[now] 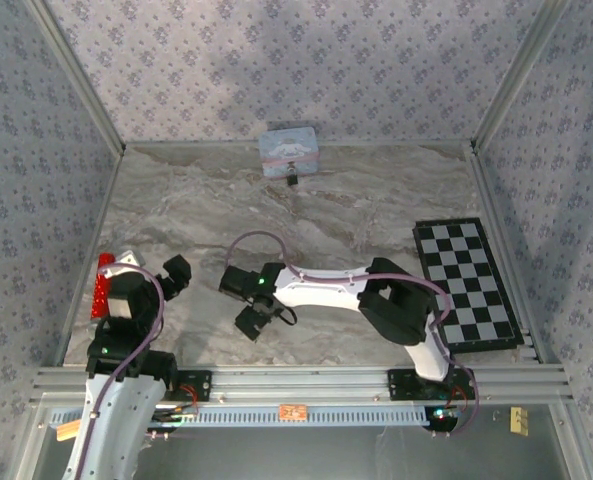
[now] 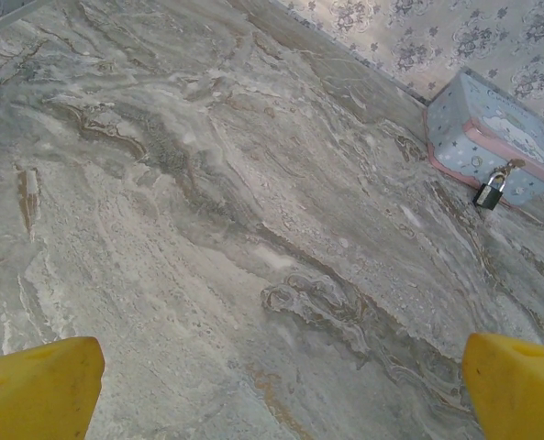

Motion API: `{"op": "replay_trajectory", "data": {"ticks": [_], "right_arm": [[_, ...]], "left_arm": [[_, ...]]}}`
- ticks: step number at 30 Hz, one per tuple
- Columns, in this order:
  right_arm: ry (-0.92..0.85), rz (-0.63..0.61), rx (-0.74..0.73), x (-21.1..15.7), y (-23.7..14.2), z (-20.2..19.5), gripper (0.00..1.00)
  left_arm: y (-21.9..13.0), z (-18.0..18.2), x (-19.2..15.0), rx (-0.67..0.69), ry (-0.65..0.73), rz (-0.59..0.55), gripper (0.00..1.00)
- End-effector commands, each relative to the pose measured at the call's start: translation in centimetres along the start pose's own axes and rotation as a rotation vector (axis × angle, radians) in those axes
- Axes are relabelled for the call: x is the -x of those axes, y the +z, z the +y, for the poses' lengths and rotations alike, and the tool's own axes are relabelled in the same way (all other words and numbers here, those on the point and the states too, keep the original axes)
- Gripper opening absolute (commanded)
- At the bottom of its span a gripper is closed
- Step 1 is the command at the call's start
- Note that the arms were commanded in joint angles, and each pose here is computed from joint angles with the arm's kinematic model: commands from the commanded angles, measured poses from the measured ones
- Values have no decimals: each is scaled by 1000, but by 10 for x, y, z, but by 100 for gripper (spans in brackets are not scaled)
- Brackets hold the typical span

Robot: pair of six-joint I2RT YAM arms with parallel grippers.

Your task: Unlock the padlock with the key

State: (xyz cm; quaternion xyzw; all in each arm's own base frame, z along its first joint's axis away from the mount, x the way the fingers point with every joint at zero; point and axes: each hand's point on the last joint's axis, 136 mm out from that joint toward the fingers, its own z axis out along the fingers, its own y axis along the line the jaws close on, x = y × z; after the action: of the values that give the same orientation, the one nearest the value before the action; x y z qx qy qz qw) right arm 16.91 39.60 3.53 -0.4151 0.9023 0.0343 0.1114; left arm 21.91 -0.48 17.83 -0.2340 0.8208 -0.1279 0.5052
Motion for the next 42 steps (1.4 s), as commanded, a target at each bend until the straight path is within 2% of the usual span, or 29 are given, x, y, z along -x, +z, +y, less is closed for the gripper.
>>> {"op": "replay_trajectory", "data": {"ticks": [1, 8, 15, 21, 25, 36, 42], "right_arm": [[27, 47, 3, -5, 2, 2, 96], [44, 75, 9, -9, 9, -3, 85], [48, 84, 34, -11, 13, 2, 79], [114, 106, -6, -21, 10, -16, 71], [157, 41, 58, -12, 2, -19, 66], [201, 17, 261, -7, -16, 15, 53], [205, 65, 198, -18, -9, 8, 47]], "left_arm": [[-4, 0, 6, 5, -2, -23, 100], [-2, 2, 6, 17, -14, -23, 100], [-2, 1, 5, 13, -19, -17, 100], [-1, 2, 2, 14, -26, -9, 100], [1, 1, 2, 12, -30, -8, 100], [3, 3, -4, 14, -40, 12, 100], [2, 3, -5, 10, -43, 15, 100]]}}
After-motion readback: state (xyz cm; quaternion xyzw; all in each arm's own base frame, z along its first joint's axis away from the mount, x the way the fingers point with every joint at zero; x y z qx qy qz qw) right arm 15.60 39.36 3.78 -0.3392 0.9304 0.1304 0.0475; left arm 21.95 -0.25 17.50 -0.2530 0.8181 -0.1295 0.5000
